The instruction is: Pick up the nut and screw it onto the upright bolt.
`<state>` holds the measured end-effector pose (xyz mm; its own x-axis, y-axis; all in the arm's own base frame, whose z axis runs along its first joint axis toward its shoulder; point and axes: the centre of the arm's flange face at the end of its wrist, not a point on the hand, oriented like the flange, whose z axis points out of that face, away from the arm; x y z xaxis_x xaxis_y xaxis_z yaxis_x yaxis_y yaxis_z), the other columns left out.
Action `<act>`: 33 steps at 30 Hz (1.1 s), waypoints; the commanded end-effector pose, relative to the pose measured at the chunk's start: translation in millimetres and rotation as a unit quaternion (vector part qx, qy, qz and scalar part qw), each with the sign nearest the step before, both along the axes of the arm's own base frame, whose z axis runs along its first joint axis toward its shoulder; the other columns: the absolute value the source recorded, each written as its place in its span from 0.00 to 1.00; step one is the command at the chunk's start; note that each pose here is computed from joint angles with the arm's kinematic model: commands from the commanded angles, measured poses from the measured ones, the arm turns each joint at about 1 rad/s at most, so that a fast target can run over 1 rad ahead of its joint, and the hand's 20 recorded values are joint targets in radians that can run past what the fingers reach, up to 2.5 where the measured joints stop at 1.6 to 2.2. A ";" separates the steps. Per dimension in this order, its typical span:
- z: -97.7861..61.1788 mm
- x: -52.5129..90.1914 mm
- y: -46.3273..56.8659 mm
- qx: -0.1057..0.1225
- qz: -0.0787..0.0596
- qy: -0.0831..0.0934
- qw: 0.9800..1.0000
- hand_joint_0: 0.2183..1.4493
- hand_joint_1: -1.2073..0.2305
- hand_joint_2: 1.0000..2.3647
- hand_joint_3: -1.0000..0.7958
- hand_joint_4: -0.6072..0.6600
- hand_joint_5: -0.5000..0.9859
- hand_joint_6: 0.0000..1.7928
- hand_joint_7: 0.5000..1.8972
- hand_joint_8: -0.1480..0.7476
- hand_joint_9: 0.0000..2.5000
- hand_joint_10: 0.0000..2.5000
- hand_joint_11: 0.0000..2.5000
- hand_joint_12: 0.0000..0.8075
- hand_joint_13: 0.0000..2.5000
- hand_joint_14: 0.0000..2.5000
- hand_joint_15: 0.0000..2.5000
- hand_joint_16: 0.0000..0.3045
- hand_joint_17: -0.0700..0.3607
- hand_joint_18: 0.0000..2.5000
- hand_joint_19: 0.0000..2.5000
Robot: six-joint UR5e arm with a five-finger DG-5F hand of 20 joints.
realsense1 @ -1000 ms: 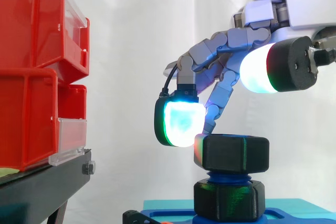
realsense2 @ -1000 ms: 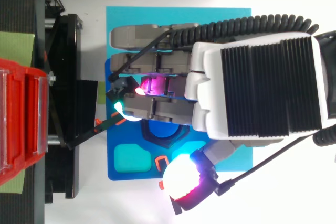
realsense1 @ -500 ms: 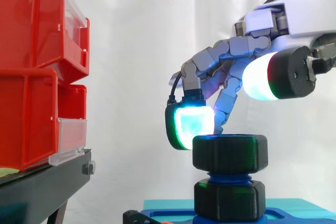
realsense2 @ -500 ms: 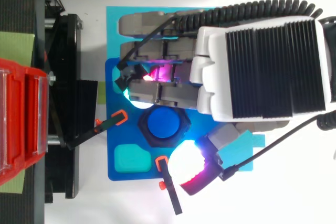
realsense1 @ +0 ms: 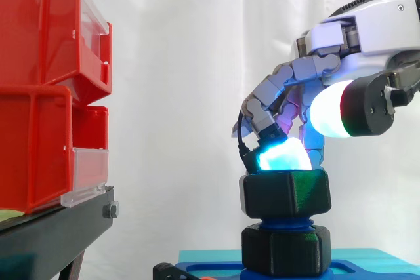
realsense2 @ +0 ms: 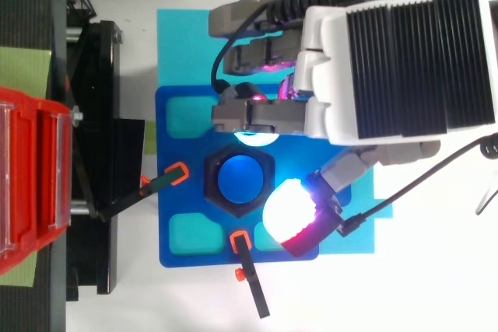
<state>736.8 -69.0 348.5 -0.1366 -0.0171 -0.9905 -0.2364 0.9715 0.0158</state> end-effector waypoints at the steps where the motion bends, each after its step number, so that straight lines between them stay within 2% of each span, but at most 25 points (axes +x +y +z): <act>1: 3.8 0.4 -4.6 0.000 0.000 -0.004 1.000 0.28 0.64 0.00 0.28 0.57 0.38 0.32 0.57 0.46 0.57 0.00 0.02 0.19 0.35 0.00 0.00 0.03 0.20 0.21 0.00; 3: 7.5 1.3 -5.2 0.000 0.002 -0.008 1.000 0.27 0.66 0.00 0.28 0.60 0.38 0.28 0.66 0.46 0.55 0.00 0.03 0.22 0.34 0.00 0.00 0.03 0.21 0.19 0.00; 4: 10.3 1.8 -6.0 0.000 0.003 -0.010 1.000 0.27 0.66 0.00 0.28 0.60 0.37 0.28 0.64 0.46 0.55 0.00 0.03 0.22 0.34 0.00 0.00 0.03 0.21 0.19 0.00; 7: 17.8 3.4 -5.8 -0.003 0.004 -0.016 1.000 0.27 0.67 0.00 0.28 0.61 0.34 0.28 0.54 0.45 0.51 0.00 0.02 0.25 0.32 0.00 0.00 0.04 0.23 0.17 0.00; 9: 24.7 4.9 -5.7 -0.003 0.004 -0.022 1.000 0.26 0.68 0.00 0.28 0.66 0.32 0.28 0.44 0.46 0.49 0.00 0.02 0.27 0.30 0.00 0.00 0.05 0.25 0.16 0.00; 10: 24.7 4.9 -5.7 -0.003 0.004 -0.022 1.000 0.26 0.68 0.00 0.28 0.66 0.32 0.28 0.44 0.45 0.48 0.00 0.02 0.27 0.30 0.00 0.00 0.05 0.25 0.16 0.00; 11: 29.6 5.9 -5.6 -0.005 0.004 -0.026 1.000 0.26 0.68 0.00 0.28 0.68 0.30 0.28 0.36 0.46 0.46 0.00 0.01 0.28 0.30 0.00 0.00 0.06 0.26 0.15 0.00; 15: 32.9 8.8 2.2 -0.006 0.008 -0.034 0.999 0.26 0.69 0.00 0.28 0.67 0.28 0.28 0.23 0.45 0.43 0.00 0.00 0.29 0.28 0.00 0.00 0.07 0.27 0.14 0.00; 18: 30.5 10.5 5.6 -0.006 0.009 -0.040 0.999 0.26 0.69 0.00 0.28 0.66 0.28 0.28 0.18 0.44 0.41 0.00 0.00 0.29 0.25 0.00 0.00 0.07 0.28 0.11 0.00; 23: 12.0 11.9 22.3 -0.004 0.013 -0.044 0.999 0.25 0.71 0.00 0.28 0.66 0.28 0.28 0.14 0.41 0.37 0.00 0.00 0.32 0.20 0.00 0.00 0.08 0.29 0.06 0.00; 29: -3.8 11.7 33.0 0.007 0.011 -0.043 0.999 0.25 0.73 0.00 0.28 0.65 0.28 0.28 0.14 0.41 0.35 0.00 0.00 0.33 0.19 0.00 0.00 0.09 0.30 0.05 0.00; 33: -5.0 13.1 41.0 0.012 0.015 -0.048 0.999 0.25 0.73 0.00 0.28 0.65 0.28 0.28 0.15 0.41 0.35 0.00 0.00 0.33 0.19 0.00 0.00 0.09 0.30 0.04 0.00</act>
